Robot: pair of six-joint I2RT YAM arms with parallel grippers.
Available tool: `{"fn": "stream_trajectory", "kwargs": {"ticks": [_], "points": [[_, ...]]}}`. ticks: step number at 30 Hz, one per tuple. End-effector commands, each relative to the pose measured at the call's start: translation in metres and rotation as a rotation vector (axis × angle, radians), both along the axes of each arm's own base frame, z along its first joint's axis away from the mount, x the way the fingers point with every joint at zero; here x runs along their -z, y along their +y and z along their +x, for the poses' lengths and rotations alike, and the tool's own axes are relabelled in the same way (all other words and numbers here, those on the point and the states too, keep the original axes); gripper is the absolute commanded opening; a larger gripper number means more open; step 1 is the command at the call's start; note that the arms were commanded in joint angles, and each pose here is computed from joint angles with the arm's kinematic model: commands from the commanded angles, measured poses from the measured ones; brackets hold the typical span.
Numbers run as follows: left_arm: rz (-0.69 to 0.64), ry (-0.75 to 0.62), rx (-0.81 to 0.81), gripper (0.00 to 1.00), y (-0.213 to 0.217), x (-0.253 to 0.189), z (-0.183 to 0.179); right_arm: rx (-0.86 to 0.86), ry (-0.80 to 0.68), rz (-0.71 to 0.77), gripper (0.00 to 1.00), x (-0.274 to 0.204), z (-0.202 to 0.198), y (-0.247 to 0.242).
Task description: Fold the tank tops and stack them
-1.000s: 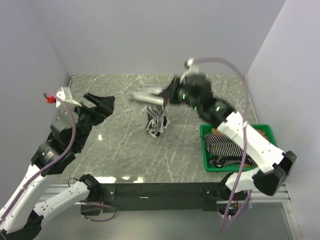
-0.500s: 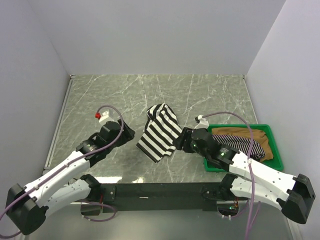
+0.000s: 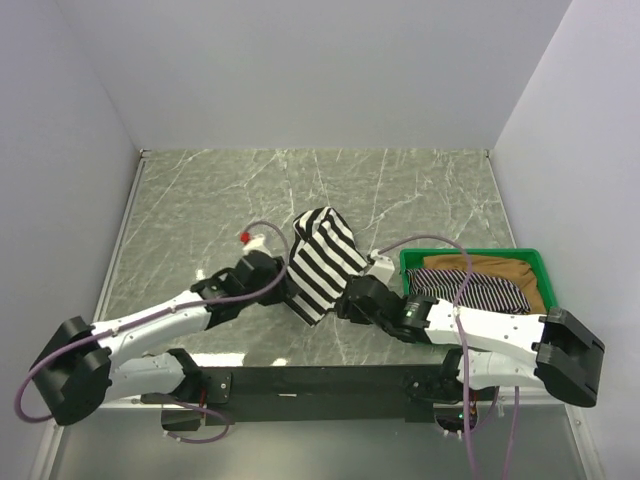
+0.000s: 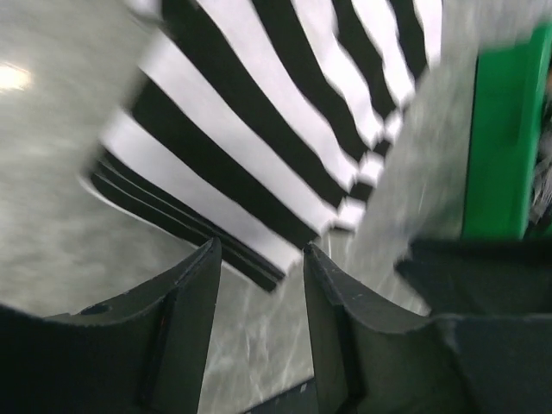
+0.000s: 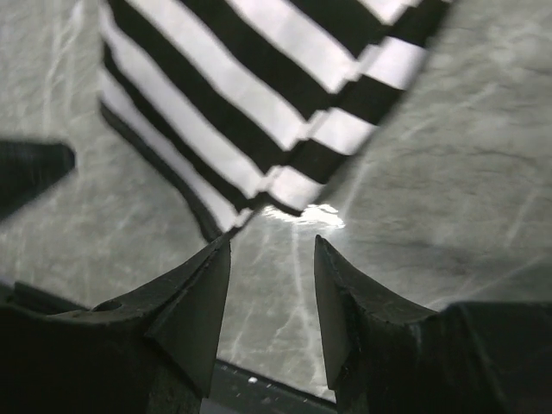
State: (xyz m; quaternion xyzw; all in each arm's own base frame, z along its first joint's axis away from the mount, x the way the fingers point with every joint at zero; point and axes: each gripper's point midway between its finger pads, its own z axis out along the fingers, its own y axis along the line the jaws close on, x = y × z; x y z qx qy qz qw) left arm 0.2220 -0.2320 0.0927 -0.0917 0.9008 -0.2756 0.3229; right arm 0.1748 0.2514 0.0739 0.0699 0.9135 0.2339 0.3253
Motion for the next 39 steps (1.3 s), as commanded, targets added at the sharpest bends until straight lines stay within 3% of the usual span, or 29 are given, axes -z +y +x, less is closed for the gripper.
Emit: {"fn": "stream_trajectory", "kwargs": {"ticks": [1,7,17,25,30,36,39], "points": [[0.004,-0.052,0.135,0.49,-0.035,-0.011,-0.013,0.125,-0.036,0.026,0.51,0.004,0.013,-0.008],[0.169,-0.030,0.234,0.47,-0.063,0.019,-0.045,0.180,-0.022,-0.028,0.49,0.021,0.021,-0.015],[0.447,-0.046,0.207,0.53,-0.067,0.048,-0.051,0.182,0.022,-0.001,0.48,0.041,0.029,-0.012],[0.522,-0.049,0.189,0.50,-0.062,0.062,-0.046,0.165,0.054,0.030,0.47,0.051,0.028,-0.003],[0.470,-0.039,0.229,0.44,-0.071,0.070,-0.054,0.182,0.058,0.042,0.47,0.055,0.029,-0.002],[0.502,-0.040,0.202,0.29,-0.064,0.072,-0.051,0.204,0.069,0.040,0.31,0.060,0.029,-0.005],[0.491,-0.053,0.185,0.07,-0.061,0.065,-0.049,0.233,0.067,0.035,0.07,0.060,0.031,-0.013]]}}
